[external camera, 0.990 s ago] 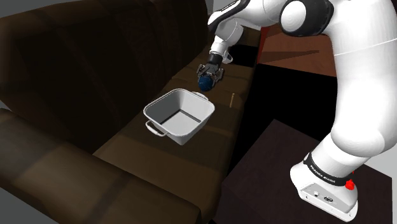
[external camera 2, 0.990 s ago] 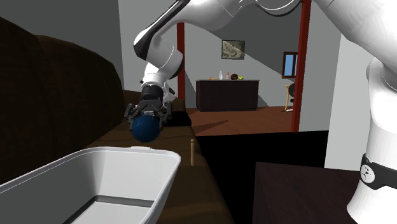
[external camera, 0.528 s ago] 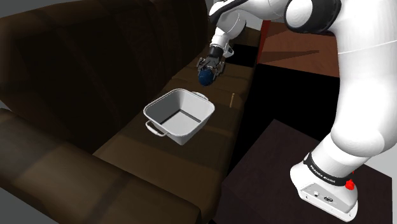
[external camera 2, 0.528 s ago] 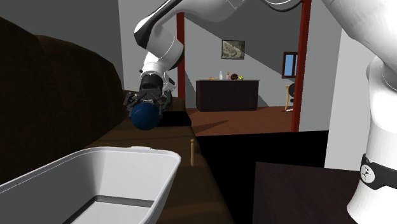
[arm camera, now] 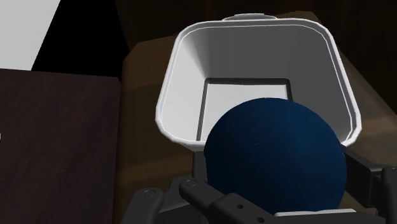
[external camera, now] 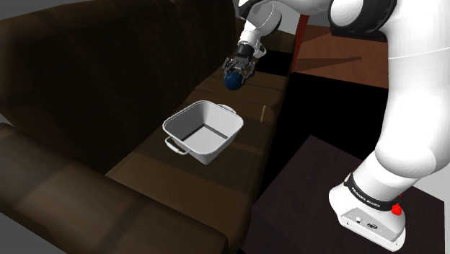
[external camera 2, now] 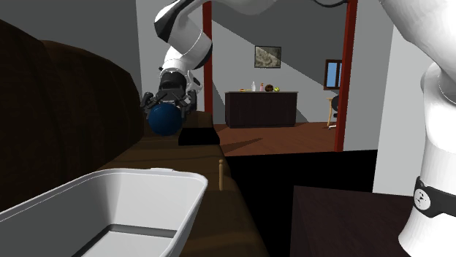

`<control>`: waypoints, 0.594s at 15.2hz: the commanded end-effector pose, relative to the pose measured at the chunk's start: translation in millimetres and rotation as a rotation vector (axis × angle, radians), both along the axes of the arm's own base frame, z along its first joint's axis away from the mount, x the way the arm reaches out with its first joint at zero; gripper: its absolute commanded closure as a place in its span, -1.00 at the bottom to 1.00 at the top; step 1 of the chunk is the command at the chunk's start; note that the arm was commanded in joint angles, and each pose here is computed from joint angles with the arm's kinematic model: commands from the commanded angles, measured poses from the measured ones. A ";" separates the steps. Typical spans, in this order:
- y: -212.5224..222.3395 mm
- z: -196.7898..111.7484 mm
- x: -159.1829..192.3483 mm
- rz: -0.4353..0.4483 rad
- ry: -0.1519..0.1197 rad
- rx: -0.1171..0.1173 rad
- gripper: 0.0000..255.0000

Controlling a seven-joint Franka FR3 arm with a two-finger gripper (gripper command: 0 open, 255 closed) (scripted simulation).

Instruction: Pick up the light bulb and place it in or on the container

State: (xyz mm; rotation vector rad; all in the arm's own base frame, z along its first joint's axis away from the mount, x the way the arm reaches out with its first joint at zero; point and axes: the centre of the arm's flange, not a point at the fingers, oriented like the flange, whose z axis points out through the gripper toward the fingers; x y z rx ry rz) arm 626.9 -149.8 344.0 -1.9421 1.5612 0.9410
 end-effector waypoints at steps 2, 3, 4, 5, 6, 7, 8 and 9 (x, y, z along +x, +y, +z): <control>34.6 1.5 -1.9 0.000 0.000 0.000 1.00; 47.8 1.0 -2.9 0.000 0.000 0.000 1.00; 60.9 0.6 -3.8 0.000 0.000 0.000 1.00; 74.1 0.2 -4.8 0.000 0.000 0.000 1.00; 87.3 -0.3 -5.8 0.000 0.000 0.000 1.00; 100.4 -0.7 -6.8 0.000 0.000 0.000 1.00; 113.6 -1.1 -7.8 0.000 0.000 0.000 1.00; 126.7 -1.5 -8.8 0.000 0.000 0.000 1.00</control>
